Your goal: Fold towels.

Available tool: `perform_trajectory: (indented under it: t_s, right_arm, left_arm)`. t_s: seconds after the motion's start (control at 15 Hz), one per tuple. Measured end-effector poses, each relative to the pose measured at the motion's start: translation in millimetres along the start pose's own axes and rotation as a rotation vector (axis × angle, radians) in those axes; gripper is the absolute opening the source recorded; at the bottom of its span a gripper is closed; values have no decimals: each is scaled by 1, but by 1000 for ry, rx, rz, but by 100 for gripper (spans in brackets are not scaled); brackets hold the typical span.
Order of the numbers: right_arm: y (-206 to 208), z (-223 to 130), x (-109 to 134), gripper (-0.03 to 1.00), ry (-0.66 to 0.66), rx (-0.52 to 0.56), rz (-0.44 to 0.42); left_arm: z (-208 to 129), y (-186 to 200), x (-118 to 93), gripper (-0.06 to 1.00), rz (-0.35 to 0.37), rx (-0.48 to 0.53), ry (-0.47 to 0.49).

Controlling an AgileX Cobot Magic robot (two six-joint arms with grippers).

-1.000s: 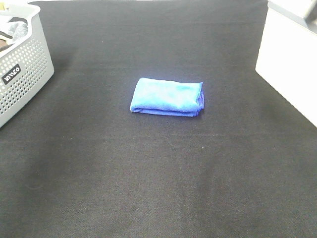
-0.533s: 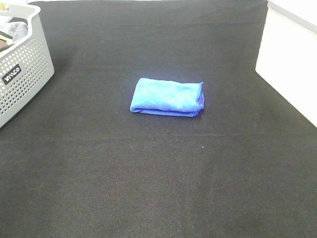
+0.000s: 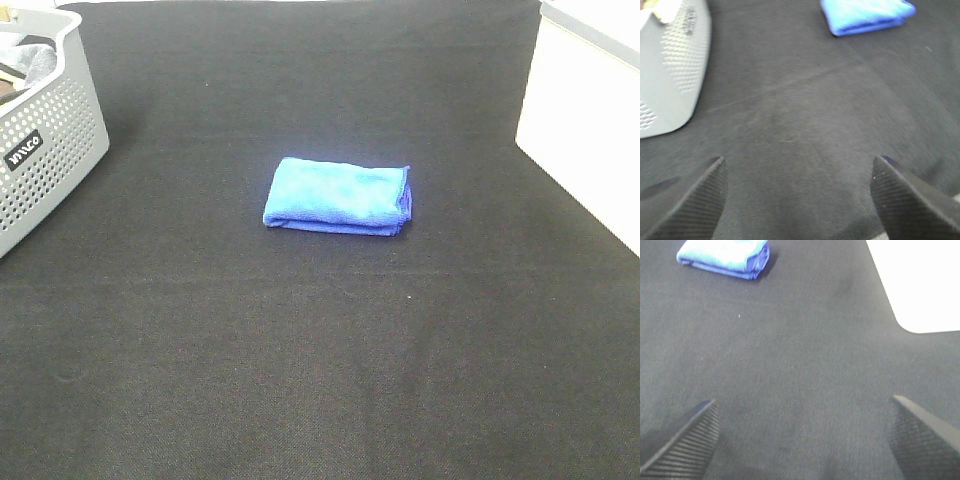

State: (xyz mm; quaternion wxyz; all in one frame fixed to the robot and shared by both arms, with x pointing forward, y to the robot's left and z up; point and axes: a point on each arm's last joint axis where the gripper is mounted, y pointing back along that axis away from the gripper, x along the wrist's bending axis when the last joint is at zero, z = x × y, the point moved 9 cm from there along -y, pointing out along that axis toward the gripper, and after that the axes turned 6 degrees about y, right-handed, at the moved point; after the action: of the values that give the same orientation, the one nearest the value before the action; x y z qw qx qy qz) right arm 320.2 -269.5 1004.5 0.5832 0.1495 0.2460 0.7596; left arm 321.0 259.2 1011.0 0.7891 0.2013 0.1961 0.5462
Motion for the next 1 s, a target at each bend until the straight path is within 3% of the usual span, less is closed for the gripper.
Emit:
perform_trajectory:
  t_s: [0.8, 0.93, 1.0]
  right_arm:
    - [0, 1, 0, 85, 1, -5, 0]
    - [0, 1, -2, 85, -9, -4, -15]
    - [-1, 0, -7, 85, -46, 0, -70]
  left_arm:
    - [-7, -4, -4, 75, -24, 28, -9]
    - [-6, -4, 0, 75, 13, 23, 16]
    - [-5, -4, 9, 75, 93, 13, 68]
